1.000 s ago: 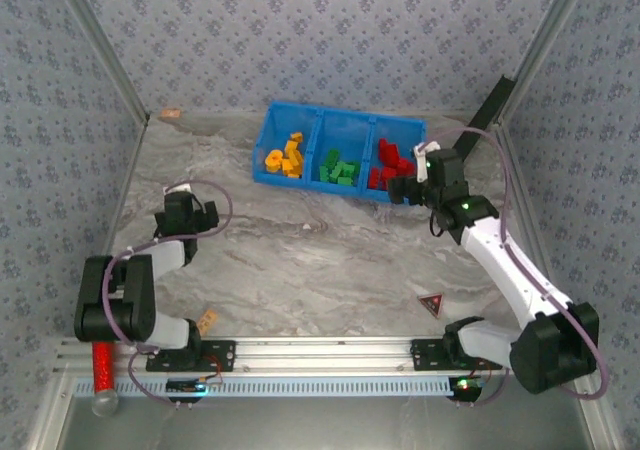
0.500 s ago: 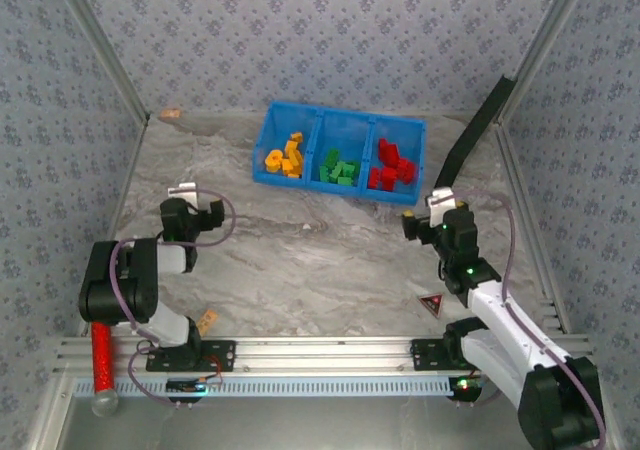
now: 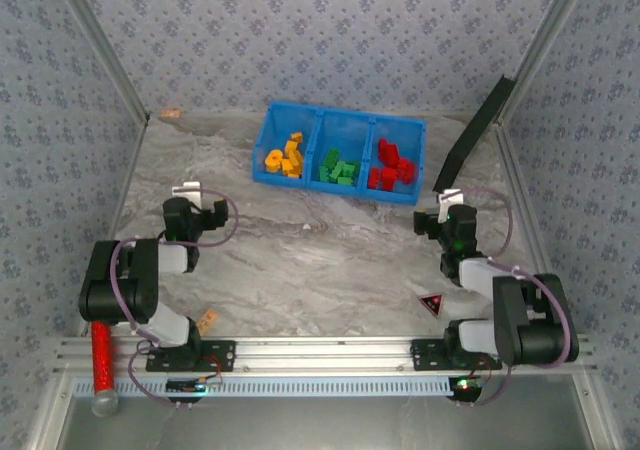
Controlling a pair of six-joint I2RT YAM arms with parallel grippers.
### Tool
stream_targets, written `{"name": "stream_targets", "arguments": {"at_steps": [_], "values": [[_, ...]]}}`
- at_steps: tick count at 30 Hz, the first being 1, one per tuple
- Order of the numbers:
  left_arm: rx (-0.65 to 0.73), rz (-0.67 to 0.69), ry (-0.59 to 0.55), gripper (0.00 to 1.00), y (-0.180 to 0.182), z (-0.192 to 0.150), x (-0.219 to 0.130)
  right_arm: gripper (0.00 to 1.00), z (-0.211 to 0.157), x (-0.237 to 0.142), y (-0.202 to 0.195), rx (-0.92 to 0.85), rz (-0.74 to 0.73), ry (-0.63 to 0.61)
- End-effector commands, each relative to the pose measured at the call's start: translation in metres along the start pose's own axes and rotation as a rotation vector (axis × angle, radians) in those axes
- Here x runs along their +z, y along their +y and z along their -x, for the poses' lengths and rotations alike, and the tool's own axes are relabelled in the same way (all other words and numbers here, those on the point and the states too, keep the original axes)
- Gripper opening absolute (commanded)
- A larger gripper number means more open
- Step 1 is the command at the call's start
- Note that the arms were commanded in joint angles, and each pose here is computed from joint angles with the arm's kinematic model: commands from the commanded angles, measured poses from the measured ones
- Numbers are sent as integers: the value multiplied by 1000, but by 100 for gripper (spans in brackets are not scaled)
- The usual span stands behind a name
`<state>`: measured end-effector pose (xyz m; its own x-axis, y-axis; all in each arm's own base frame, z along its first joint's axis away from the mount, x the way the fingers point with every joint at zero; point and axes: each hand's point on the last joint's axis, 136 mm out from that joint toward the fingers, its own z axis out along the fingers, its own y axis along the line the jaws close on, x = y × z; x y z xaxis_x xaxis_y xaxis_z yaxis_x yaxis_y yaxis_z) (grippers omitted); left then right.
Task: Sort the legos into containers by color
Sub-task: Reset both arms
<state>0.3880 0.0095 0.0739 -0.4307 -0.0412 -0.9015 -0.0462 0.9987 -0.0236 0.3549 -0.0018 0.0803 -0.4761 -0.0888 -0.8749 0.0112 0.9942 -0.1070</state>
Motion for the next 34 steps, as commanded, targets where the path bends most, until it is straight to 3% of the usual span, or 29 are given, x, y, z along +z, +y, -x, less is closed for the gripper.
{"name": "stream_targets", "arguments": {"at_steps": [1, 4, 9, 34], "values": [[14, 2, -50, 100, 0, 17, 3, 100, 37, 14, 3, -14, 37, -110], [14, 1, -50, 100, -1, 17, 3, 100, 30, 28, 0, 20, 61, -54], [13, 1, -50, 100, 0, 17, 3, 100, 22, 30, -6, 72, 89, -121], [7, -5, -49, 100, 1, 17, 3, 100, 20, 30, -6, 62, 71, -92]]}}
